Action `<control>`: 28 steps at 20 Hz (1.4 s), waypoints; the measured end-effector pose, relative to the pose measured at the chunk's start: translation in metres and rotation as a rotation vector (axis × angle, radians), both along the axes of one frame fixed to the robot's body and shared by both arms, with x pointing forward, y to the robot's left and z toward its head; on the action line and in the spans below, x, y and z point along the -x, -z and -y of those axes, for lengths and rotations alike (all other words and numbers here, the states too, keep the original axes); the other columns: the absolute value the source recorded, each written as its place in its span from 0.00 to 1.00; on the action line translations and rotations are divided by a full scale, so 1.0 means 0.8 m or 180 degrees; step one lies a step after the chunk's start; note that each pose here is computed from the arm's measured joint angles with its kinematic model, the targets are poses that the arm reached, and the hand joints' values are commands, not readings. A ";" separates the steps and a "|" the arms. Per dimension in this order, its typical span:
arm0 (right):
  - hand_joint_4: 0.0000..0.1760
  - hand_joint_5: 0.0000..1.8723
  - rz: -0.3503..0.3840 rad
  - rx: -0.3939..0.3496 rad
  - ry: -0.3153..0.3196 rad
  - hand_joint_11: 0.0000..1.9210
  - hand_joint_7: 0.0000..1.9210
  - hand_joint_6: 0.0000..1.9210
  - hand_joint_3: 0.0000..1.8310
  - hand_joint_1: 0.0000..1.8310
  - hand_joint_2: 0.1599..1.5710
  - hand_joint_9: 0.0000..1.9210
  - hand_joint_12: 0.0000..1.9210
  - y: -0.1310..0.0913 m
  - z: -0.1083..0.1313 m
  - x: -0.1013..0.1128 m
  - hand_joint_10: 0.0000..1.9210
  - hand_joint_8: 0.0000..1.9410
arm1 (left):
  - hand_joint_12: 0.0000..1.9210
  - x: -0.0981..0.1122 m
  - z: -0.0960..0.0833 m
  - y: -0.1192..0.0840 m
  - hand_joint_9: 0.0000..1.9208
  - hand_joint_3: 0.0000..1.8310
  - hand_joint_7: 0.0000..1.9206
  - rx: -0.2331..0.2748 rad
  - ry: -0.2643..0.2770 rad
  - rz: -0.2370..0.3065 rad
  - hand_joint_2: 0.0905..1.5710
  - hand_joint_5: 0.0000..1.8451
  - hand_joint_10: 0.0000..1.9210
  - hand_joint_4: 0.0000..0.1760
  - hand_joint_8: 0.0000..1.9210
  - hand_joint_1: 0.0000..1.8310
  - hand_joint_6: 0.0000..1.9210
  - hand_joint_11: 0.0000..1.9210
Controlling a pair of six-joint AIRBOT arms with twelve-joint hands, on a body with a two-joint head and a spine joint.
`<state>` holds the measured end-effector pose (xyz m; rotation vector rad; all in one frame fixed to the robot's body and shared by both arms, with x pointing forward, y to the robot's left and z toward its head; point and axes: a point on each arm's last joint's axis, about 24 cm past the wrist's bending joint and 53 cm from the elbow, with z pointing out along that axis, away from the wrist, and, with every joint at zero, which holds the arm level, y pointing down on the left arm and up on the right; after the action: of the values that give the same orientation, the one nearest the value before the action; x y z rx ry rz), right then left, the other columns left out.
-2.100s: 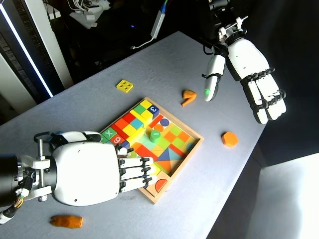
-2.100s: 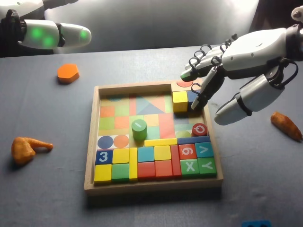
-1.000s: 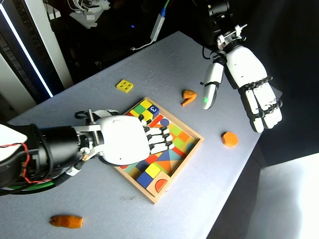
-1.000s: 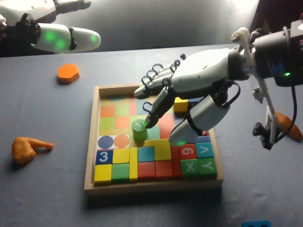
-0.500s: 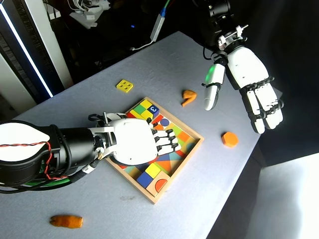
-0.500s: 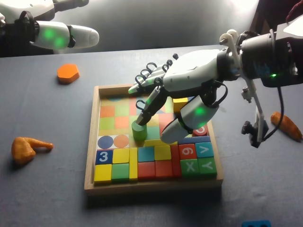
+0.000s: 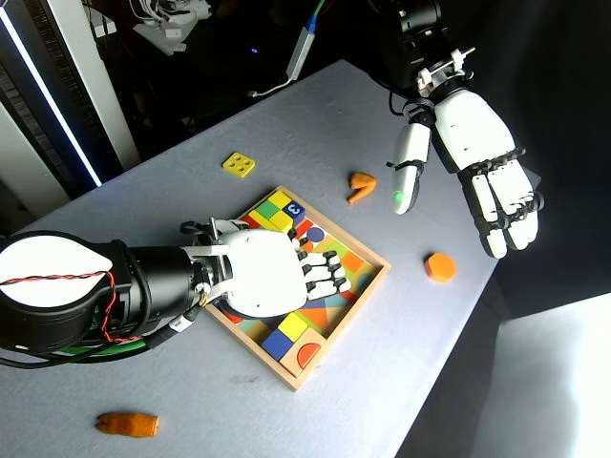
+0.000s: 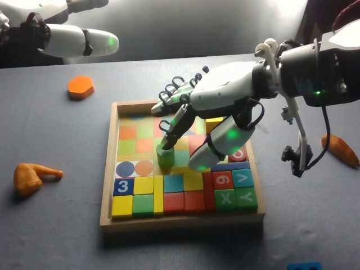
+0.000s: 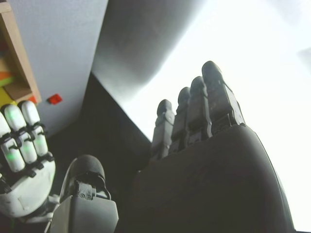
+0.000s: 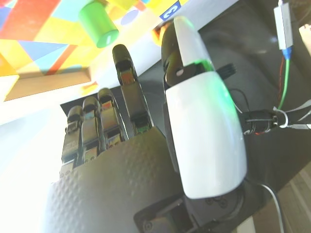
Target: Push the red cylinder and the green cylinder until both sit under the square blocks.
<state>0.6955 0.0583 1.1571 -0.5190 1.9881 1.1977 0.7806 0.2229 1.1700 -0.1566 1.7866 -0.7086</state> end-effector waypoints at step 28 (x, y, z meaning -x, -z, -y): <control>0.96 0.32 -0.0095 -0.0015 0.0078 0.00 0.01 0.00 0.00 0.20 0.69 0.00 0.04 0.013 -0.001 -0.007 0.00 0.00 | 0.06 0.000 0.000 0.000 0.00 0.01 0.00 -0.0007 0.0001 0.0002 0.69 0.04 0.00 0.55 0.00 0.00 0.00 0.00</control>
<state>0.7010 0.0591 1.1464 -0.4757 2.0106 1.2012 0.7806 0.2229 1.1699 -0.1547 1.7868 -0.7068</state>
